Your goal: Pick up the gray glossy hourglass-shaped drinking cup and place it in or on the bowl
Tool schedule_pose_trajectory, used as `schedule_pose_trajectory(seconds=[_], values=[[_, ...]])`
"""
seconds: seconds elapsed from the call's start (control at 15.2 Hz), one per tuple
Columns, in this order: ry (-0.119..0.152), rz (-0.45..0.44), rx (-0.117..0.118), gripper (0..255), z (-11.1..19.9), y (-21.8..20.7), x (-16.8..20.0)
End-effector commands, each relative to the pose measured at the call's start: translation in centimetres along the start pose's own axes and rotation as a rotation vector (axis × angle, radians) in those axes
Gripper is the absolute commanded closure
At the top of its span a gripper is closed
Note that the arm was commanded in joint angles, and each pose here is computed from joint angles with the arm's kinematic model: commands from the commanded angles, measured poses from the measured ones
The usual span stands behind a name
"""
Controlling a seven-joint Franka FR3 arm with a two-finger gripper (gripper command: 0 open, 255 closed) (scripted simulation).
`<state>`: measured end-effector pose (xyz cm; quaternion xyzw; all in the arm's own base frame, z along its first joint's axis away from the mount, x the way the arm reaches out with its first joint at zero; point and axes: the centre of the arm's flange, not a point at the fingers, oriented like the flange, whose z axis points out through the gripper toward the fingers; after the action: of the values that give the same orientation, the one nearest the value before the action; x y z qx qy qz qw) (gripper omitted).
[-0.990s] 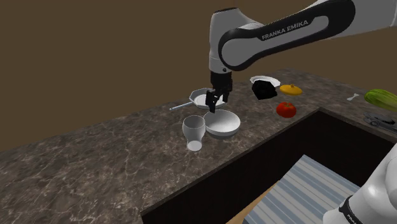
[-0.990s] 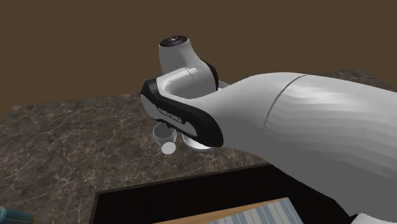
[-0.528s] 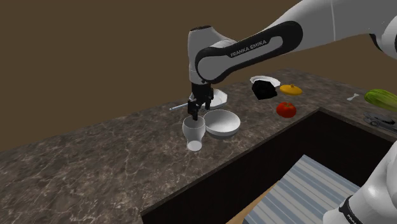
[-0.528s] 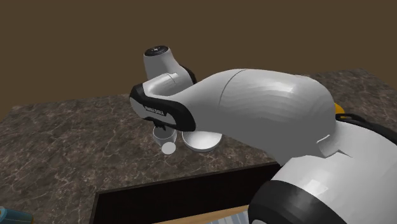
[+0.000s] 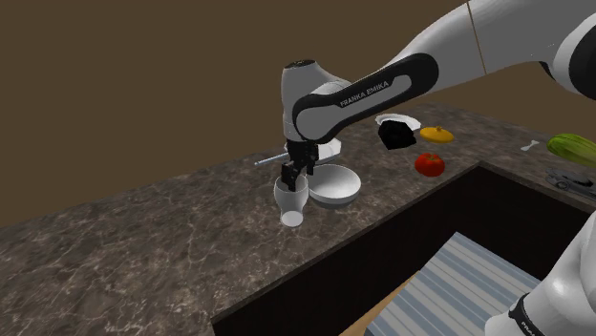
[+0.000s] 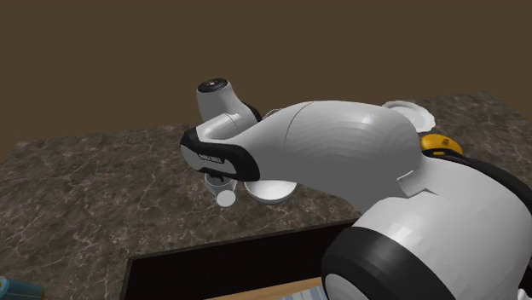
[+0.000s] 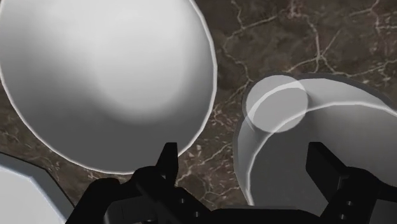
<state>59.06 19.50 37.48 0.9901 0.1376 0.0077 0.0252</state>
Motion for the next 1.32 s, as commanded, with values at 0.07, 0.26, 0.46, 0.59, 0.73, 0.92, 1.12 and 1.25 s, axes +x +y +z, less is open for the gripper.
schedule_pose_trajectory(seconds=[0.07, 0.26, 0.46, 0.59, 0.73, 0.92, 1.12, 1.25], values=[[0.001, 0.000, 0.000, 0, 0.3, 0.0, 0.0], [0.001, 0.000, 0.000, 0, 0.3, 0.0, 0.0], [0.001, 0.000, 0.000, 255, 0.3, 0.0, 0.0], [0.001, 0.000, 0.000, 255, 0.3, 0.0, 0.0], [0.001, 0.000, 0.000, 255, 0.3, 0.0, 0.0], [0.001, 0.000, 0.000, 255, 0.3, 0.0, 0.0], [0.001, 0.000, 0.000, 255, -0.2, 0.1, 0.0], [0.001, 0.000, 0.000, 255, -1.2, 0.1, 0.0]])
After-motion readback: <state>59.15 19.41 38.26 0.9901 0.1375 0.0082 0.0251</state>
